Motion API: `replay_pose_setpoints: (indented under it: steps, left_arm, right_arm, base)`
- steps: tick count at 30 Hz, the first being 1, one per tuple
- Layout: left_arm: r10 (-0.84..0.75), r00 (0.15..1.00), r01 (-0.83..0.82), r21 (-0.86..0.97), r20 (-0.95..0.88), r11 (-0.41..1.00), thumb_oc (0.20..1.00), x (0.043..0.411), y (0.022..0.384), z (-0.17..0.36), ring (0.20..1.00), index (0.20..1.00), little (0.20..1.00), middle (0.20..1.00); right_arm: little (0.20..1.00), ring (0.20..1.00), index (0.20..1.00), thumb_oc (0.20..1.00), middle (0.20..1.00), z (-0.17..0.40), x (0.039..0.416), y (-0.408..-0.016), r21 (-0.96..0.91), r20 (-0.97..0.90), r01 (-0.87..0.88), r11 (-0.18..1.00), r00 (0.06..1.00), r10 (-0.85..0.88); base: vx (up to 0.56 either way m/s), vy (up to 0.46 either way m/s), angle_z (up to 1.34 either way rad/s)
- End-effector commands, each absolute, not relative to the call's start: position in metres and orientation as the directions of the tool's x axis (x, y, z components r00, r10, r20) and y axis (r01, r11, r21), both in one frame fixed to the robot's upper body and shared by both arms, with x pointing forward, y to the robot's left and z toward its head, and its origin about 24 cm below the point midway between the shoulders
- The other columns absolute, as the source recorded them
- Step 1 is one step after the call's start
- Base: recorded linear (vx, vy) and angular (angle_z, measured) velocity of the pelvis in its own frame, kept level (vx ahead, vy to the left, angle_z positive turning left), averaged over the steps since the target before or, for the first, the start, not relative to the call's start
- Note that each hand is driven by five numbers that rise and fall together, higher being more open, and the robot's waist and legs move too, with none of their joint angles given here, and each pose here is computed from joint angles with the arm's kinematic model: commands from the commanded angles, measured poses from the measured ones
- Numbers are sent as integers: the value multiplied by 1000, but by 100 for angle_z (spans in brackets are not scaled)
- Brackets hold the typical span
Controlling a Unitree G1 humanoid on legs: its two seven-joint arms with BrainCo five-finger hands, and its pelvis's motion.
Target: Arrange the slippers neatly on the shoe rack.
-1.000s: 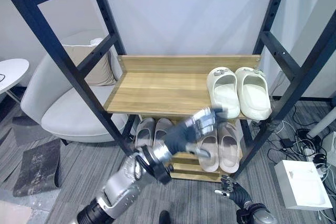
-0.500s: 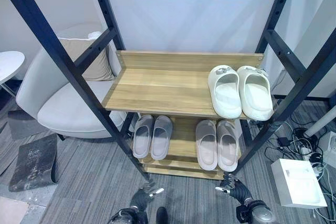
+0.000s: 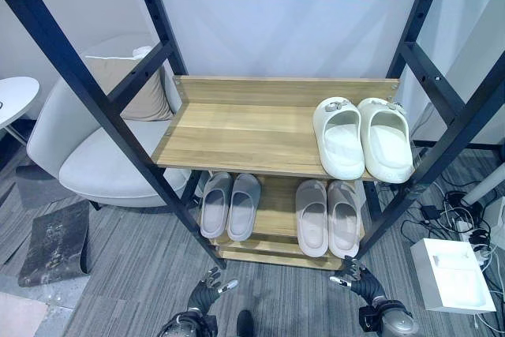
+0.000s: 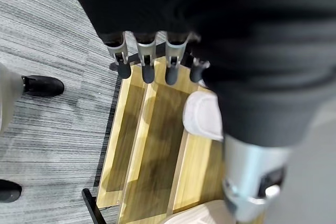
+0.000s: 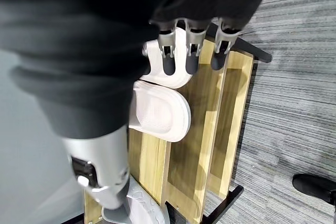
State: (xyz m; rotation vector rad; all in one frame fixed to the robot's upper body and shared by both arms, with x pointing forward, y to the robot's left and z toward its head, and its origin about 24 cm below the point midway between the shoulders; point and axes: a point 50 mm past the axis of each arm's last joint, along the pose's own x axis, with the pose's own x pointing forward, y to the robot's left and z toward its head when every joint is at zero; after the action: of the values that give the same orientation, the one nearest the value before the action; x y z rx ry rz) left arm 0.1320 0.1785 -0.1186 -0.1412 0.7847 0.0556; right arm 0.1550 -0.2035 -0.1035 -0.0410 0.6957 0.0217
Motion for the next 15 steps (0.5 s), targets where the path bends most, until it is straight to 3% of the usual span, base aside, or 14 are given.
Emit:
replay_pose_setpoints:
  steps: [1,15]
  left_arm:
    - [-15,812,-26,-62,-584,998,1000,172,177,-99,1000,1000,1000,1000]
    - [-25,818,-15,-64,-575,998,1000,174,173,-96,1000,1000,1000,1000]
  right_arm:
    - [1000,1000,1000,1000,1000,-85,183,-191,-9,-527,-50,999,849,38]
    - [1000,1000,1000,1000,1000,-86,185,-191,-13,-531,-33,999,847,21]
  base:
    - [0,0,0]
    - [-2,5,0]
